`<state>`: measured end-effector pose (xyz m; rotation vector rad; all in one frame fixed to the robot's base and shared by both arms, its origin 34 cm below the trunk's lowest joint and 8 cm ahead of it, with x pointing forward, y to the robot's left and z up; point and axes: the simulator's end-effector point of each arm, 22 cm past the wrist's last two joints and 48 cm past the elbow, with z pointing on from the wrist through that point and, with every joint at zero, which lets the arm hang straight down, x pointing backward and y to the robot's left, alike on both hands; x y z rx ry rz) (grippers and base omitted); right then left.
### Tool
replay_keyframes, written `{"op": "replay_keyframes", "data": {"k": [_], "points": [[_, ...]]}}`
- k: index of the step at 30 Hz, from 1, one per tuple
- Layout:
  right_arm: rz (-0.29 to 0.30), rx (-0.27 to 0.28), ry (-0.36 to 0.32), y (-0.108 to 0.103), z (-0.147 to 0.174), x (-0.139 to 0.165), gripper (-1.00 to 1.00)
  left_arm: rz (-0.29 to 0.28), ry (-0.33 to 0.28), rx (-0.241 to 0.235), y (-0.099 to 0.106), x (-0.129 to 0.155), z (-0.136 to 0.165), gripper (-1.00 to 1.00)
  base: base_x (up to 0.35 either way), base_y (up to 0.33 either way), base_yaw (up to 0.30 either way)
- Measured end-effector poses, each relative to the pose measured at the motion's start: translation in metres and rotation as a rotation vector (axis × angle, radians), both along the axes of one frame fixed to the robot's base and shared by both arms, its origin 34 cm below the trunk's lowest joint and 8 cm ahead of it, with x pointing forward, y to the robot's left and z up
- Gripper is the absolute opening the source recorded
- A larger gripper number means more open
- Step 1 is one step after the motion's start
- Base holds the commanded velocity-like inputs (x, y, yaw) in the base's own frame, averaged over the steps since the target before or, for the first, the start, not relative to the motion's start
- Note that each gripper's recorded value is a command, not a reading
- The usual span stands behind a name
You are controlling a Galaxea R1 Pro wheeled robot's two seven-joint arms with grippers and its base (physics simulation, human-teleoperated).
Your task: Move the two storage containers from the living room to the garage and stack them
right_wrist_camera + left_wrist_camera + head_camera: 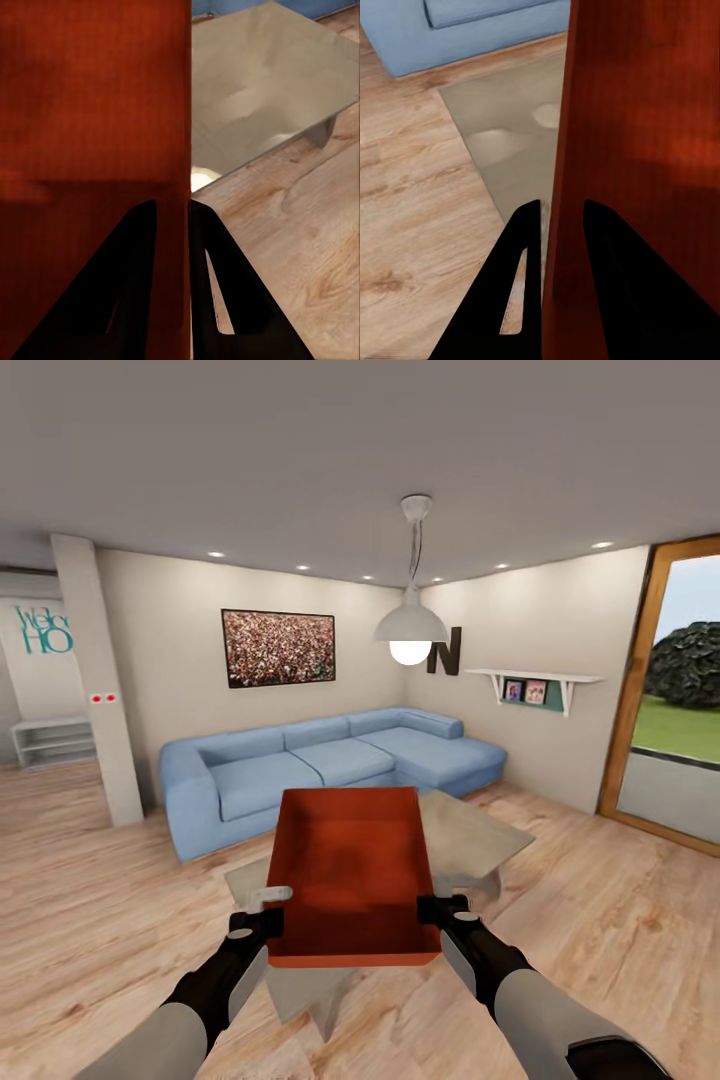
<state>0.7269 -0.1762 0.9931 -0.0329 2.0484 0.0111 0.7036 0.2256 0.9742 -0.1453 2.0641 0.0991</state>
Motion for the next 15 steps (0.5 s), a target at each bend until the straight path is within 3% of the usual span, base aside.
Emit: {"op": "replay_keyframes", "data": {"k": [15], "points": [[0.0,0.0,0.0,-0.0001,0.0002,0.0001,-1.0,0.0,0.0,0.0,-0.0001,0.0,0.0,-1.0,0.0,0.0,0.28]]}}
